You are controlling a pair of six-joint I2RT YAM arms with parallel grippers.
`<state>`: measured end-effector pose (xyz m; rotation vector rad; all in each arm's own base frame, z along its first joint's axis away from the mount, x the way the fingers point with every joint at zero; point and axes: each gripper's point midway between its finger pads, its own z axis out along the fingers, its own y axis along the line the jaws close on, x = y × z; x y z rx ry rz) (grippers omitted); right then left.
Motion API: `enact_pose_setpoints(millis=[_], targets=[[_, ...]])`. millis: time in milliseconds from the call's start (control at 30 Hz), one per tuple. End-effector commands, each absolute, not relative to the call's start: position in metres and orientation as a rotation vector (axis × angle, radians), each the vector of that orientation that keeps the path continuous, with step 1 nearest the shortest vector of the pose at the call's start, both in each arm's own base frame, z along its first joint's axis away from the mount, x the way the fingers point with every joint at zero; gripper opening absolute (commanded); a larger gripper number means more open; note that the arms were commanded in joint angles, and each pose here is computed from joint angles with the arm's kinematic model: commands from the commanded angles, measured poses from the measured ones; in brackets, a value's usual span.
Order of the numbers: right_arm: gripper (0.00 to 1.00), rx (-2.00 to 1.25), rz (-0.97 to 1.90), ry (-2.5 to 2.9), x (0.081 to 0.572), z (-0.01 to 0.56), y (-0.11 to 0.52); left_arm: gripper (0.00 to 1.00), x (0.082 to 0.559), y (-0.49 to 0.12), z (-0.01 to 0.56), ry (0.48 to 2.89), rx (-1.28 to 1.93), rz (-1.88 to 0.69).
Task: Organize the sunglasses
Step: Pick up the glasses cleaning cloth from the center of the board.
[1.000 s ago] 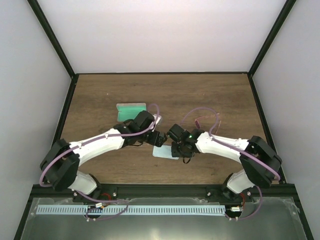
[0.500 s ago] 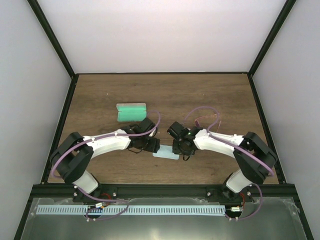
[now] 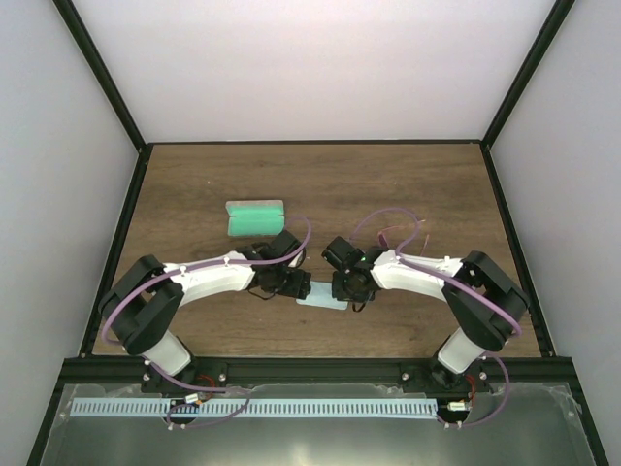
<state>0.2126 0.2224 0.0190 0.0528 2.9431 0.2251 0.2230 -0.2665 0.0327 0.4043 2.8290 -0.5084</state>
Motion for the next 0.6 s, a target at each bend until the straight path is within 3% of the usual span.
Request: enact_pose_setpoints(millis=[0, 367, 467, 567], targets=[[0.21, 0.042, 0.256, 2.965, 0.2130, 0.0125, 0.2290, 0.73, 0.2157, -0.2653, 0.0316, 2.849, 0.404, -0.518], [0.03, 0.066, 0.217, 2.973, 0.2116, 0.0073, 0.2239, 0.72, 0.2124, -0.2613, 0.0346, 2.851, 0.425, -0.506], [0.02, 0.071, 0.224, 2.972, 0.2123, 0.0097, 0.2252, 0.67, 0.2101, -0.2623, 0.0342, 2.856, 0.421, -0.526], [0.02, 0.073, 0.227, 2.970, 0.2133, 0.0114, 0.2263, 0.55, 0.2072, -0.2643, 0.0310, 2.870, 0.420, -0.549]])
